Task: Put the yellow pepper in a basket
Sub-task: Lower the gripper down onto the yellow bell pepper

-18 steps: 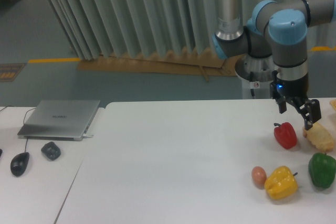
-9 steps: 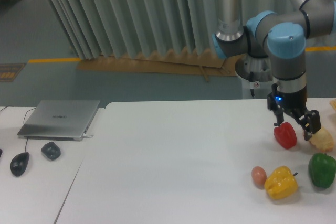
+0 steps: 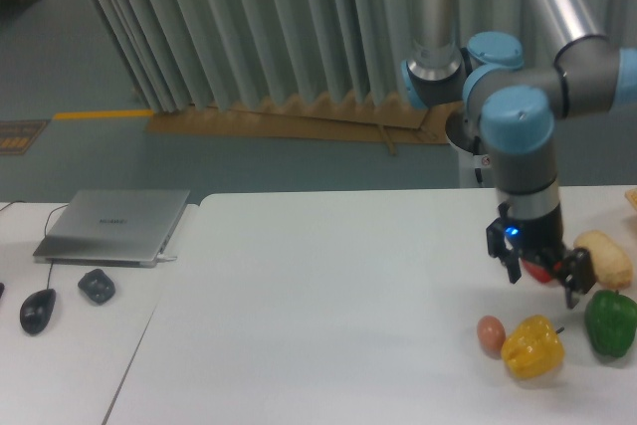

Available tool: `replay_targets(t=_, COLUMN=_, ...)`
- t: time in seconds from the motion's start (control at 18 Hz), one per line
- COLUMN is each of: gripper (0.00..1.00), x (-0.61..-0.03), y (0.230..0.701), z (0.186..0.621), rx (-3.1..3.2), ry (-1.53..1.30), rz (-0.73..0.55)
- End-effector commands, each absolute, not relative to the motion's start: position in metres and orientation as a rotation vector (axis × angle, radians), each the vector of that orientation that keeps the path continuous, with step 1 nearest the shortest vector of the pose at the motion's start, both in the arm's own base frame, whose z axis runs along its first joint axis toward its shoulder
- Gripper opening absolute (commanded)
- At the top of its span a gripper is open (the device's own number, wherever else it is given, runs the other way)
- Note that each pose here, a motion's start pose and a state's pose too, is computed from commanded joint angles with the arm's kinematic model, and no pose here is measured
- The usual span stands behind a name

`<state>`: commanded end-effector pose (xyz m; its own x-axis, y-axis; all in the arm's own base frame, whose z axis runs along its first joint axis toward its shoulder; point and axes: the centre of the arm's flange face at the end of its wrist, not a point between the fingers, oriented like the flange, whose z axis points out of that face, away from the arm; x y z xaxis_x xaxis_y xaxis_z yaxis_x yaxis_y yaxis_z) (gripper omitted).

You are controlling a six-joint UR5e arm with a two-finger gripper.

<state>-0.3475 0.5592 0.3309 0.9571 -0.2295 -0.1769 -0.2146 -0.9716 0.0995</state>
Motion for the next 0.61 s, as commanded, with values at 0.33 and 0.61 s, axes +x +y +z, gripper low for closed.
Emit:
replay_targets(t=0.33, gripper=1.00, x=-0.345, y=0.560, z=0.309, rx=2.958, ry=-0.547, rz=-0.222)
replay_targets(t=0.61, gripper=1.00, x=-0.349, y=0.557, z=0.329, rx=3.012, ry=-0.484, rz=-0.249)
